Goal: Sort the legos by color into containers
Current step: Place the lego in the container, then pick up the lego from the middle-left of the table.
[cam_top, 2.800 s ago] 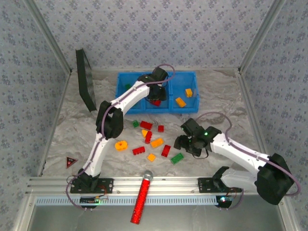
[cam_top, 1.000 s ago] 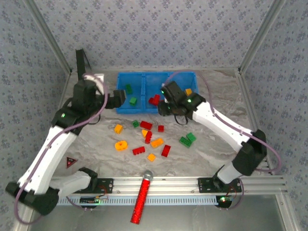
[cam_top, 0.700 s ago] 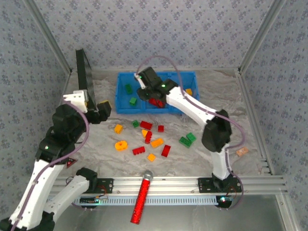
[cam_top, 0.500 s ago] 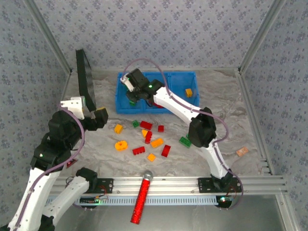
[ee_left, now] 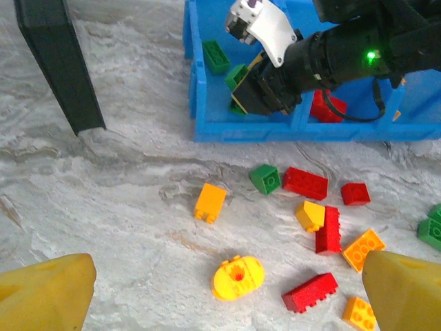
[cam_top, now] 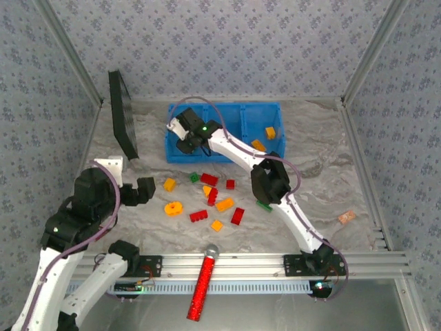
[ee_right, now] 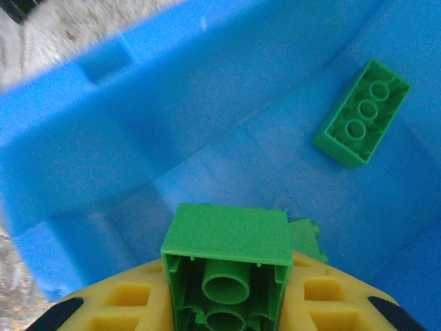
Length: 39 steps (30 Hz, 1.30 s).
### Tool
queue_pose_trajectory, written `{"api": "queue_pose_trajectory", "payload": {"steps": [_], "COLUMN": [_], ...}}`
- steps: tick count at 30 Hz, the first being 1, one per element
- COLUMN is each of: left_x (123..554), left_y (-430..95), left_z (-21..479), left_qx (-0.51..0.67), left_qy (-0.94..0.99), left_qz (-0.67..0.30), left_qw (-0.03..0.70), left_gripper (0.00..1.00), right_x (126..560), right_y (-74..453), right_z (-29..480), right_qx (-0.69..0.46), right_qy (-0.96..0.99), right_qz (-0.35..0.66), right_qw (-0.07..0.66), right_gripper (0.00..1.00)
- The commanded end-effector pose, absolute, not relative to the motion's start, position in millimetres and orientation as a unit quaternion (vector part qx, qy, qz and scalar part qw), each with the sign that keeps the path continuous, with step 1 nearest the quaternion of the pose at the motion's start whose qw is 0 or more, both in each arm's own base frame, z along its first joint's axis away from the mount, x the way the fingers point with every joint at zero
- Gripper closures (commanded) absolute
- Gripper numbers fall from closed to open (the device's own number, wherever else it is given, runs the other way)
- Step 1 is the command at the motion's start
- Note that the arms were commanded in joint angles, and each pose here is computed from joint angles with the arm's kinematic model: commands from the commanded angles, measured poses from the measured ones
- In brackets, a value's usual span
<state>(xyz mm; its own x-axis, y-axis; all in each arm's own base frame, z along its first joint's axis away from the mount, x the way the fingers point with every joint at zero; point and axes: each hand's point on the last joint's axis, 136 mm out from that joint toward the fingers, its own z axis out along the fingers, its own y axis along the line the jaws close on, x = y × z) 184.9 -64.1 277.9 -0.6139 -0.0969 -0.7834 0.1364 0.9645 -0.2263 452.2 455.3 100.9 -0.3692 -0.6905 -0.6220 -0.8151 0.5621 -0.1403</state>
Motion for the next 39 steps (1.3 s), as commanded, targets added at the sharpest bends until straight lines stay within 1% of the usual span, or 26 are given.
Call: {"api": "queue_pose_trajectory", "payload": {"steps": [1,5,10,12,17,23,27,31,34,36,39], "left_x": [179,178,177,175,171,172,181,190,195,197,192], "left_y": [-70,-71,-78,-83,-99,-142,-167,-188,-198,-204,-213], "left_z": [272,265,254,247,226,202,195,177,164,158,147], "left_qx": [0.0,-0.011,-0.005,0.003,0.029,0.114,0.228,0.339,0.387,0.405,0.431], "left_qy": [0.898,0.908,0.919,0.926,0.938,0.931,0.919,0.894,0.875,0.866,0.856], "left_qz": [-0.154,-0.156,-0.165,-0.169,-0.177,-0.208,-0.146,-0.082,-0.066,-0.062,-0.079], "left_qw": [0.412,0.388,0.358,0.339,0.298,0.278,0.287,0.28,0.284,0.286,0.275], "left_gripper": [0.01,0.01,0.01,0.01,0.06,0.11,0.12,0.13,0.15,0.18,0.25], "right_x": [454,457,455,454,451,446,441,434,429,427,422], "right_y": [457,450,449,450,458,461,456,443,426,413,391], "right_z": [104,97,96,99,121,152,181,217,242,256,269], "right_qx": [-0.475,-0.487,-0.494,-0.495,-0.497,-0.495,-0.488,-0.475,-0.459,-0.445,-0.419], "right_qy": [0.812,0.81,0.807,0.805,0.796,0.788,0.786,0.788,0.793,0.796,0.805], "right_qz": [0.086,0.047,0.038,0.038,0.055,0.071,0.085,0.105,0.112,0.114,0.115], "right_qw": [0.327,0.324,0.321,0.324,0.342,0.36,0.37,0.379,0.385,0.393,0.403], "right_gripper": [0.7,0.66,0.6,0.58,0.52,0.48,0.46,0.44,0.41,0.38,0.36]}}
